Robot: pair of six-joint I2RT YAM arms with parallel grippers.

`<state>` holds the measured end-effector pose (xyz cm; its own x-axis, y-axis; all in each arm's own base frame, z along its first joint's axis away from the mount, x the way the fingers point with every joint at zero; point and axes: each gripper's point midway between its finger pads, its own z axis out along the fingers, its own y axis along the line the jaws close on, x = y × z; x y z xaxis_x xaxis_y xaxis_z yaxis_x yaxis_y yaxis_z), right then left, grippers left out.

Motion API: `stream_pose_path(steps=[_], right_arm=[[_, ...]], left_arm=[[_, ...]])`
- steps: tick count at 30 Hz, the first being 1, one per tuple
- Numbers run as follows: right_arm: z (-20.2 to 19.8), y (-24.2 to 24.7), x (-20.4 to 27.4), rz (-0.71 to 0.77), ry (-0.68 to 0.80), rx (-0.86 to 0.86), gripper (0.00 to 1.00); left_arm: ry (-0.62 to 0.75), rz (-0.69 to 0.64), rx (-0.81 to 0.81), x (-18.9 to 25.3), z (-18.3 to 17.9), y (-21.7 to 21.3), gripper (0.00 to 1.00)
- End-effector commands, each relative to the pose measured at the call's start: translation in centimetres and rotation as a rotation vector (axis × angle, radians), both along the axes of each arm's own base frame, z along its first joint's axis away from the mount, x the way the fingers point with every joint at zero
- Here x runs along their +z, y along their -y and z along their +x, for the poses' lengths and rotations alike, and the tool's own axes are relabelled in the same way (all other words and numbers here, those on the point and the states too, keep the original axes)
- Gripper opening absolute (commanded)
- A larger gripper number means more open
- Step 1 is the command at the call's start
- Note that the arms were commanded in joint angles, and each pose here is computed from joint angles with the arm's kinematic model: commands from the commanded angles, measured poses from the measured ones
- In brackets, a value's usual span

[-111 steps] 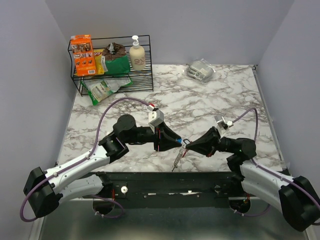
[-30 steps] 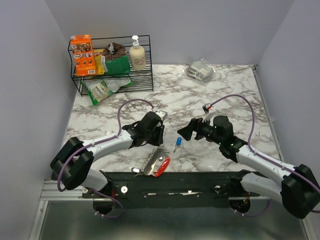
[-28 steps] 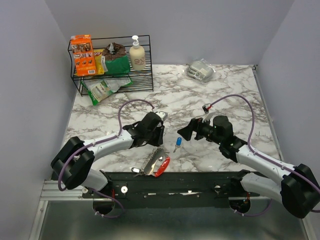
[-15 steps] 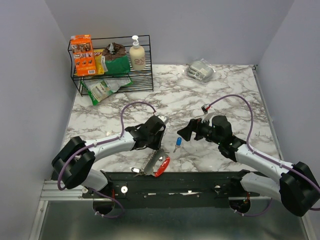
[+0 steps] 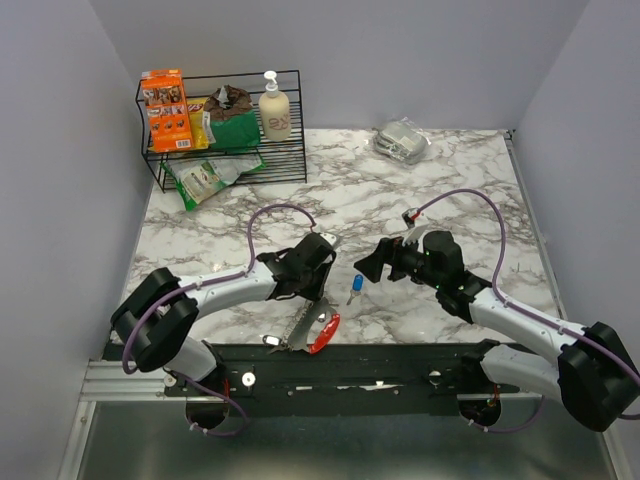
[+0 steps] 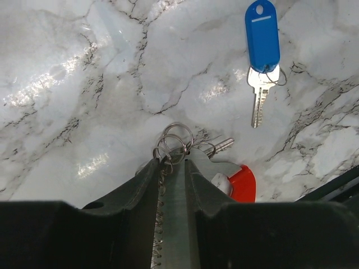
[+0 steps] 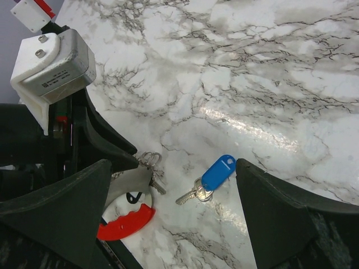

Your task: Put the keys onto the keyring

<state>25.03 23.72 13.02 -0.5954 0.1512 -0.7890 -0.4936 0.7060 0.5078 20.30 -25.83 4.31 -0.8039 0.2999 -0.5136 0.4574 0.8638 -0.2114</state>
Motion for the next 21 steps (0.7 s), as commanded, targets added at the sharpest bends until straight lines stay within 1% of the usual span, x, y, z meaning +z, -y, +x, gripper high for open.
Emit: stream_pose_path(steps=[1,8,11,12,15,19,21], right_arm=[[-0.1,-0.1,-0.3,-0.007,0.007,0.019,0.99],[-0.1,-0.1,-0.4,-0.006,0.01,0.021,0.99],[-0.1,-0.2,-0.2,-0.002,0.011,0.027,0.99],[-0.1,-0.2,-0.2,-0.003,0.013,0.027,0.99],[-0.1,-0.2,-0.1,-0.003,0.019,0.028,0.99],[-0.2,-0.3,0.5,0.002,0.039,0.041,0.99],[-0.4,-0.3,0.9,0.005,0.057,0.053,0.99]], left_arm=[[0.021,0.035,0.014,-0.4,0.7,0.0,0.28],[0.025,0.077,0.024,-1.0,1.0,-0.5,0.22],[0.034,0.077,0.024,-0.7,1.2,-0.5,0.12],[0.039,0.082,0.025,-0.7,1.2,-0.6,0.07],[0.057,0.091,0.02,-0.4,1.5,-0.8,0.0],[0.097,0.075,0.008,0.8,1.9,-0.7,0.0],[0.13,0.046,-0.005,2.0,2.0,-0.6,0.0]])
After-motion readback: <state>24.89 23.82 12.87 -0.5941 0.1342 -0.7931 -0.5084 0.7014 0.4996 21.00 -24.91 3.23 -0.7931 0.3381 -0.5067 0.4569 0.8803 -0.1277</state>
